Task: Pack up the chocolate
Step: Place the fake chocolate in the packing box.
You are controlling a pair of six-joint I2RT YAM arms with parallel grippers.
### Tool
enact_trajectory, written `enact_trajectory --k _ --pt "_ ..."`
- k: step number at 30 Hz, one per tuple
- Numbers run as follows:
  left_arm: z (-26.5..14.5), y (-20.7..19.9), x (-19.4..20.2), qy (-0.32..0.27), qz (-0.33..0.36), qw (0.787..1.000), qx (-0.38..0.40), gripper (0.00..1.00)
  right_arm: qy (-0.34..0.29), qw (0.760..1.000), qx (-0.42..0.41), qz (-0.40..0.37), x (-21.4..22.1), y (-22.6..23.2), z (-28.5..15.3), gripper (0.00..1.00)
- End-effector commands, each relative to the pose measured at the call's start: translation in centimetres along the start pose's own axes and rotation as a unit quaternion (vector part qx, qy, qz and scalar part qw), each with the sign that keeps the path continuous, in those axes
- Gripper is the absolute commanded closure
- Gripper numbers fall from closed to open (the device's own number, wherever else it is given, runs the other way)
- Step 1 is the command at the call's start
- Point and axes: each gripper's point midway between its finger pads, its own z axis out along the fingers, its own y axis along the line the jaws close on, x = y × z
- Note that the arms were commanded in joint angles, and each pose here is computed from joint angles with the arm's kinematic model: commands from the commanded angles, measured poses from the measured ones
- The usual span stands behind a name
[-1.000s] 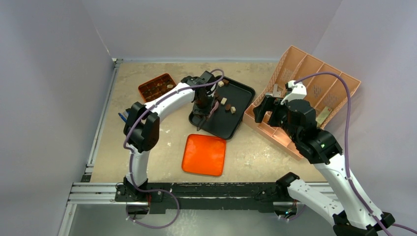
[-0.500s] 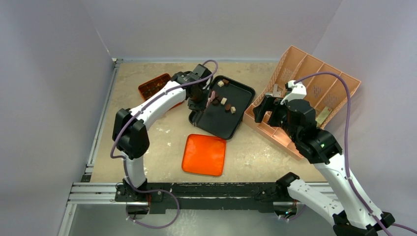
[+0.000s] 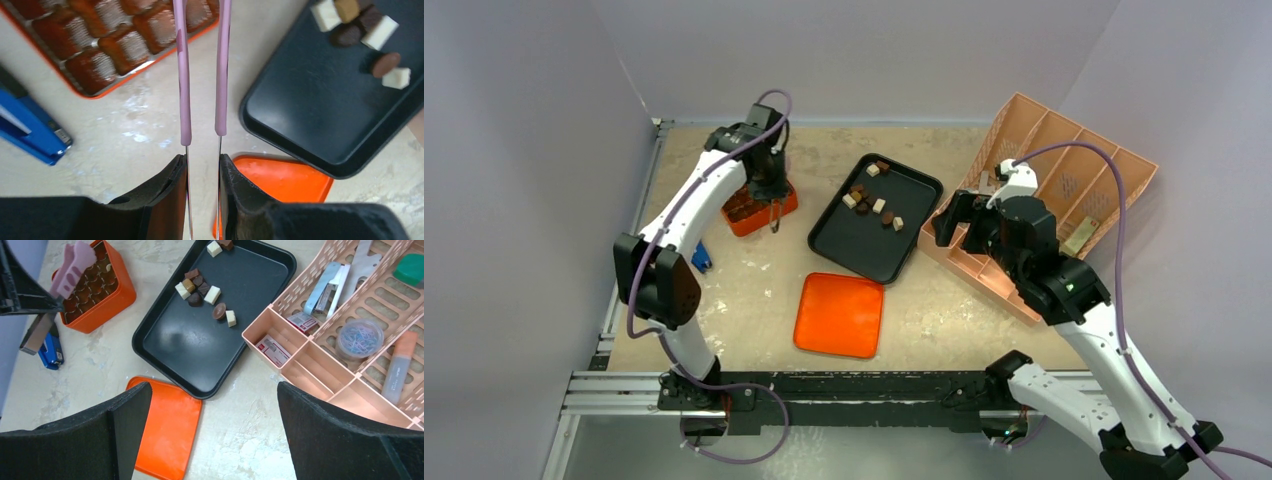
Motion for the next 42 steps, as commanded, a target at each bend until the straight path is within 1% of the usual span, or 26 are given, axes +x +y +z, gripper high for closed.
enact_trajectory --k 1,4,7,11,20,31,36,42 --pt "-1.6 4.3 -0.8 -0.021 -0.052 0.998 -0.043 0.82 -0.021 1.000 -0.016 0.008 -1.2 0.9 0.0 0.03" --pt "-0.8 7.0 -0.6 -0.017 -0.090 0.994 -0.058 0.82 -0.019 1.000 -0.020 0.006 -1.1 0.9 -0.4 0.03" --pt "0.1 8.8 -0.5 -0.016 -0.116 0.991 -0.068 0.82 -0.017 1.000 -0.020 0.003 -1.0 0.8 -0.5 0.03" --pt "1.1 9.4 0.0 -0.008 -0.131 0.989 -0.065 0.82 -0.017 1.000 -0.022 0.002 -1.1 1.0 -0.4 0.03" --pt "3.2 9.7 1.0 0.016 -0.129 0.990 -0.059 0.80 -0.016 1.000 -0.019 0.001 -1.4 1.1 0.0 0.03" --pt "3.8 10.2 0.7 0.011 -0.126 0.989 -0.071 0.74 -0.017 1.000 -0.008 -0.006 -1.4 0.6 -0.2 0.03" --pt "3.8 10.4 0.5 0.009 -0.126 0.989 -0.074 0.68 -0.016 1.000 -0.011 -0.002 -1.3 0.7 -0.1 0.03" --pt "3.5 10.8 -0.2 -0.004 -0.122 0.989 -0.086 0.67 -0.017 1.000 -0.009 -0.002 -1.3 0.6 -0.2 0.03"
